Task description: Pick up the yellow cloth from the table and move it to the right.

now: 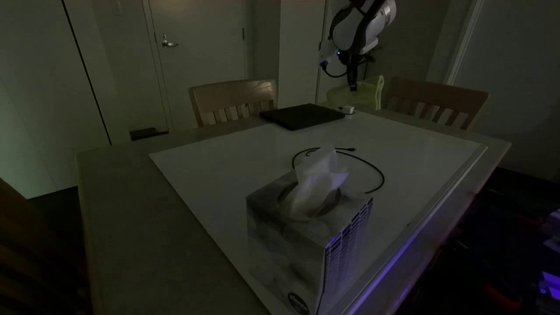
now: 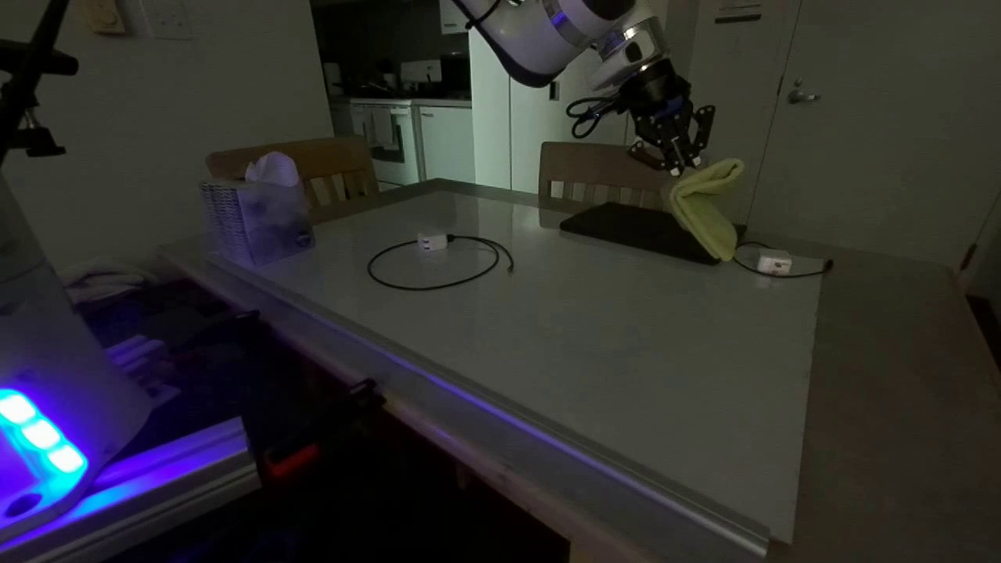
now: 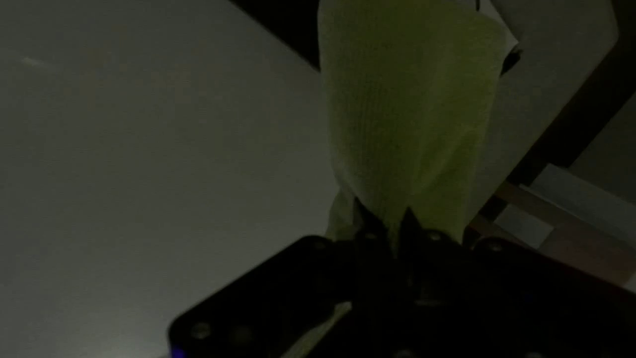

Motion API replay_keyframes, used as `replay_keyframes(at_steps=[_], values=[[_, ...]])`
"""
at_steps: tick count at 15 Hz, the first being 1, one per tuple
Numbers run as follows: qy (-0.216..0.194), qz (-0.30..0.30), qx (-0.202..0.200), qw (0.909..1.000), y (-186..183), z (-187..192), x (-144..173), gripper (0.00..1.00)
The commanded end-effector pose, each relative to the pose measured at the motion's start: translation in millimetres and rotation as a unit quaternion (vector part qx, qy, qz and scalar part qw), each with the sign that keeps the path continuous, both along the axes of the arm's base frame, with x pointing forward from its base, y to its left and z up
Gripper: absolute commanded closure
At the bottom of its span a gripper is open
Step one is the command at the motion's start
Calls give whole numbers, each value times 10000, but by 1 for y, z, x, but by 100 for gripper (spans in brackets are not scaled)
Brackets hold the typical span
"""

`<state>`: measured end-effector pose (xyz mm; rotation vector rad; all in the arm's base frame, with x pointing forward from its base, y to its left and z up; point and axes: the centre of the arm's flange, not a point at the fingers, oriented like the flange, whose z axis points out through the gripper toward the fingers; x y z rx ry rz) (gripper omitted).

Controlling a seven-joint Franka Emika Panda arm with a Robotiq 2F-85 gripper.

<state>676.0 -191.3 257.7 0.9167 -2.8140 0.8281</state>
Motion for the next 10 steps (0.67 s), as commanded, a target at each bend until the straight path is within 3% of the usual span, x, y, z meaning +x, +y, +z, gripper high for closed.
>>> replay_keyframes(at_steps=[1, 6, 7, 10], values=[[189, -58, 909, 9957, -5, 4, -16, 97], [206, -403, 1814, 9824, 13, 1, -20, 97], [261, -352, 1432, 9887, 9, -7, -12, 90], [190, -366, 1611, 9861, 15, -4, -11, 90]])
